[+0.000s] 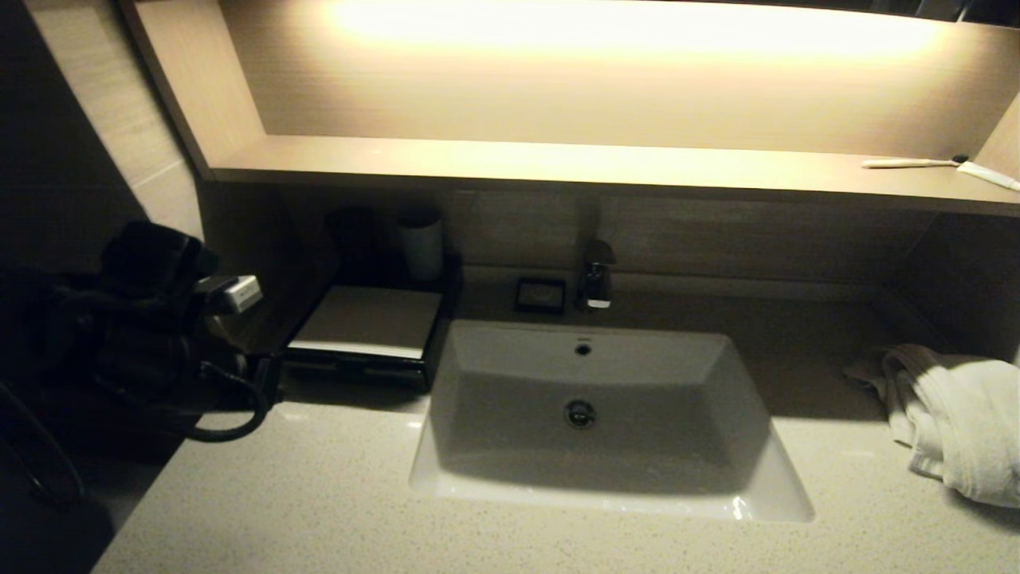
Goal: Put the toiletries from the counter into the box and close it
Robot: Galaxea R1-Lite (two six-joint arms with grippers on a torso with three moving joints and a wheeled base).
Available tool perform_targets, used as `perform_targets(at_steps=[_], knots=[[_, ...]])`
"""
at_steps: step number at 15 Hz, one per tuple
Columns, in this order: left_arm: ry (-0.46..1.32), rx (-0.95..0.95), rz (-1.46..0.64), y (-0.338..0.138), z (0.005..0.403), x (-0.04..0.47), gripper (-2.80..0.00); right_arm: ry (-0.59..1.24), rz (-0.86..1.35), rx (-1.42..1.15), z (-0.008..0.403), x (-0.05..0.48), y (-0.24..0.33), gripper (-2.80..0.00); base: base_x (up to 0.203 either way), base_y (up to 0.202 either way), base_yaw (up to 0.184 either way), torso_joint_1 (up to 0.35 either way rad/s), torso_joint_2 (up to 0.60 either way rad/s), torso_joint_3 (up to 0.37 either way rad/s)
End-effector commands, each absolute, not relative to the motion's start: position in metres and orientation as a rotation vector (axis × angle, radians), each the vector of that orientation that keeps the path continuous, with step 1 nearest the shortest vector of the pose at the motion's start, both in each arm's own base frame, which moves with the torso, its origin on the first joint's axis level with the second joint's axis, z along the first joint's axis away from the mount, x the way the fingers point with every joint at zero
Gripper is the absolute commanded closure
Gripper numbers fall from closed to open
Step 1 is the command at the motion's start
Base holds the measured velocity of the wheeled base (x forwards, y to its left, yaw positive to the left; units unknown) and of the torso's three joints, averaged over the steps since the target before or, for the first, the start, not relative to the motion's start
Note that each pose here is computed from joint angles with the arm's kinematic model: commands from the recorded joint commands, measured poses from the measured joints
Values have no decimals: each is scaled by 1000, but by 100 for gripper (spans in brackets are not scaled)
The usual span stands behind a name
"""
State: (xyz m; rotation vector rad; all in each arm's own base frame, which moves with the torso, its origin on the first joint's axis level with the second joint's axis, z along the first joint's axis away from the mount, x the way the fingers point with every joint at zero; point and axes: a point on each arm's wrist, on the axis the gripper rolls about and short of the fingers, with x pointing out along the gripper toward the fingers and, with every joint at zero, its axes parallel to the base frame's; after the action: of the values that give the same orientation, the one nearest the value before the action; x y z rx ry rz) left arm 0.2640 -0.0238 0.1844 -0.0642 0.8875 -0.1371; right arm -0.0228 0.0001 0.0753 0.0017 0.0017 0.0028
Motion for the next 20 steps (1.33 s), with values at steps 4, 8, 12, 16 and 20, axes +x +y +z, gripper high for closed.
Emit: perform_targets(at_steps=[4, 8, 12, 16, 20], knots=[[518, 24, -80, -16, 209, 197, 0, 2, 3, 2, 75, -23, 0, 0, 0, 0, 0, 0, 0, 0], [382, 29, -85, -13, 221, 146, 0, 2, 3, 2, 75, -23, 0, 0, 0, 0, 0, 0, 0, 0], [265, 28, -82, -8, 216, 91, 0, 2, 3, 2, 75, -23, 0, 0, 0, 0, 0, 0, 0, 0], [202, 68, -82, -4, 201, 48, 0, 2, 3, 2, 75, -23, 0, 0, 0, 0, 0, 0, 0, 0], [155, 72, -48, -1, 185, 15, 0, 2, 3, 2, 75, -23, 0, 0, 0, 0, 0, 0, 0, 0]])
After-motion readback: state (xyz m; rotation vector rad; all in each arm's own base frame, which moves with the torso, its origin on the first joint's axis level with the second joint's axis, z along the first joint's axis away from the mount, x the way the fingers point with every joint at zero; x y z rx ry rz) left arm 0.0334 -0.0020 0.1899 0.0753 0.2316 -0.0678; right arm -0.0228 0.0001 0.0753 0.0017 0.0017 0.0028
